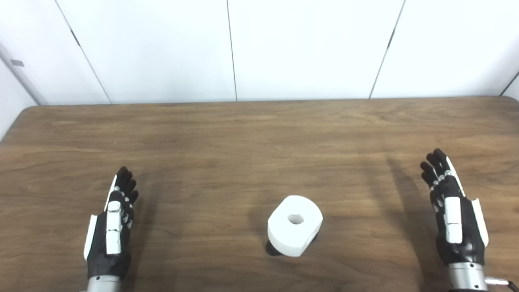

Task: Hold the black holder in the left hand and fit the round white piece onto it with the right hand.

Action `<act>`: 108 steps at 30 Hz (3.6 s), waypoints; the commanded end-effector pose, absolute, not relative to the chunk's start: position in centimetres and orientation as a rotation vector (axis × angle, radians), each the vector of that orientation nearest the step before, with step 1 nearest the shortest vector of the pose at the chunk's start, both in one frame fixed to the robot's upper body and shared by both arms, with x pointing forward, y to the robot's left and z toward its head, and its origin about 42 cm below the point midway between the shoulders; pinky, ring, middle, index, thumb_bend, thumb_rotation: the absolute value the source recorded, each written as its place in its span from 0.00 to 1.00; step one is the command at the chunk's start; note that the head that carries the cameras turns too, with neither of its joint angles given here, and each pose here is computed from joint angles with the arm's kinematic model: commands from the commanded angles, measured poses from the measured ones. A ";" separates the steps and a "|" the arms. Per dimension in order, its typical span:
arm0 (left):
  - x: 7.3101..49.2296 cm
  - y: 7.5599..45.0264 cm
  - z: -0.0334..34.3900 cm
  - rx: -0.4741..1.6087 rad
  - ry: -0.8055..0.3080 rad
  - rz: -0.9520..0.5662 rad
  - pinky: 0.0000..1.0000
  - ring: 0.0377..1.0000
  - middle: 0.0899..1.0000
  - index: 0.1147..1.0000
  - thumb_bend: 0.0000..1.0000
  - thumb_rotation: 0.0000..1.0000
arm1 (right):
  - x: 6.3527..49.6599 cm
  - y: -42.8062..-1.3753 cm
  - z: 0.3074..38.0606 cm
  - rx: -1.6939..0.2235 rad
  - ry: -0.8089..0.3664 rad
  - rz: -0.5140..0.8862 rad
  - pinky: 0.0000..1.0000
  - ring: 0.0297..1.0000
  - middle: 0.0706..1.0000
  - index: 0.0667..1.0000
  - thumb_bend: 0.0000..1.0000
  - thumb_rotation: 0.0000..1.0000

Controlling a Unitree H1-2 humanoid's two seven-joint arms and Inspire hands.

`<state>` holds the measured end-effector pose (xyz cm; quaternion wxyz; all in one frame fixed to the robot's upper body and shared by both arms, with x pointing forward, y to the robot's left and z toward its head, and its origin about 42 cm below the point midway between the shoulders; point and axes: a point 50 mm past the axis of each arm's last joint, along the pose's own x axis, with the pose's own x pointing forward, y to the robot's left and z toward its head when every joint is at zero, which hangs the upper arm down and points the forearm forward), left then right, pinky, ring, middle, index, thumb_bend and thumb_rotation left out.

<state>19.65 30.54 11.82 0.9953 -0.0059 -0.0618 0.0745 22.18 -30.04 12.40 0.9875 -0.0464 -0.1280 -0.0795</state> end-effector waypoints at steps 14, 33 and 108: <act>18.5 30.8 10.9 0.036 -0.120 0.143 1.00 1.00 1.00 1.00 0.44 1.00 | 21.0 -29.6 9.1 -0.052 -0.192 -0.181 0.96 0.92 0.93 0.92 0.49 0.97; 18.9 30.8 10.2 0.030 -0.150 0.167 1.00 1.00 1.00 1.00 0.45 1.00 | 21.1 -29.4 8.4 -0.075 -0.184 -0.191 0.94 0.91 0.92 0.91 0.48 0.97; 19.3 30.8 9.5 0.079 -0.135 0.104 1.00 1.00 1.00 1.00 0.36 1.00 | 21.2 -30.0 7.3 -0.017 -0.117 -0.141 1.00 0.96 0.96 0.94 0.65 1.00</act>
